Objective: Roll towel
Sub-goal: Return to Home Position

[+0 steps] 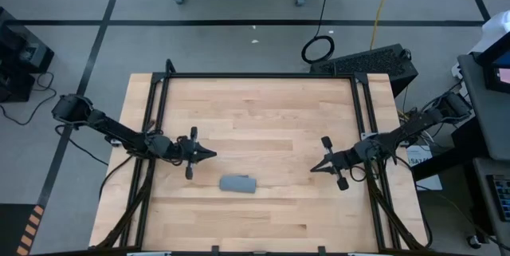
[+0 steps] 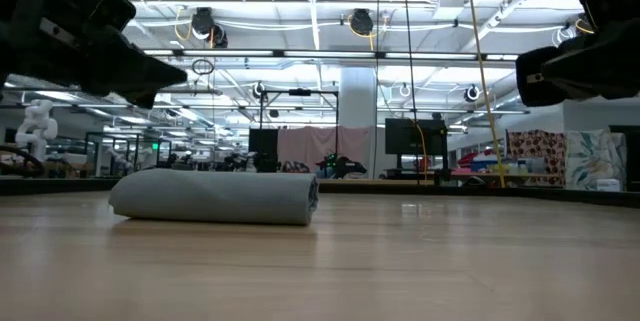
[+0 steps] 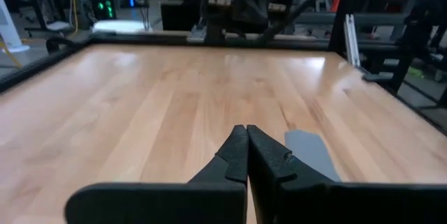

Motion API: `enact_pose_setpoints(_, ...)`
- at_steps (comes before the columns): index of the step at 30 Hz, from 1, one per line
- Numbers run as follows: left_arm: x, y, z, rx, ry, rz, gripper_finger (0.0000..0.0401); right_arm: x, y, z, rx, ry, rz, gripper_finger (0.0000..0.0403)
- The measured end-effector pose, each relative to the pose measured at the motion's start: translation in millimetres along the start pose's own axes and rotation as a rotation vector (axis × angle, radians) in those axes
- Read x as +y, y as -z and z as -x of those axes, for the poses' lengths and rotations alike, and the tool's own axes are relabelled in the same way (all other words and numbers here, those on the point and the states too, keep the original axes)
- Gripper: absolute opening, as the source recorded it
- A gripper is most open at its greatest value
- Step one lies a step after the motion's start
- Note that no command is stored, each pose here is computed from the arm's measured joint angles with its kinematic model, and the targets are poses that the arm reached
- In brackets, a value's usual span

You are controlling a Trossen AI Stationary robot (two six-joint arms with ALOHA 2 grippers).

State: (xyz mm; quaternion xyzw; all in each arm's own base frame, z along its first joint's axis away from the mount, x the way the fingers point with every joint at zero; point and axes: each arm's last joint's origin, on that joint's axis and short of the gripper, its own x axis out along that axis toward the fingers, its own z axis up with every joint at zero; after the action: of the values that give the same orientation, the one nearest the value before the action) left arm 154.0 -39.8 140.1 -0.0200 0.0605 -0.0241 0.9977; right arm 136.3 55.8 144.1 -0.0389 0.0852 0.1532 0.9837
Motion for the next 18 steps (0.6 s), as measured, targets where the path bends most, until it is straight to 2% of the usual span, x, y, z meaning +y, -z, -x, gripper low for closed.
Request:
enact_pose_setpoints(12, 3.1, -6.1, 18.1, 0.023, 0.005, -0.015, 0.0002, -10.2, -6.9, 17.5, -0.036, 0.062, -0.007, 0.0000)
enact_pose_setpoints(18, 6.0, -10.4, 30.5, 0.008, 0.006, -0.030, 0.0001, -13.2, -9.6, 25.8, -0.065, 0.066, 0.028, 0.0000)
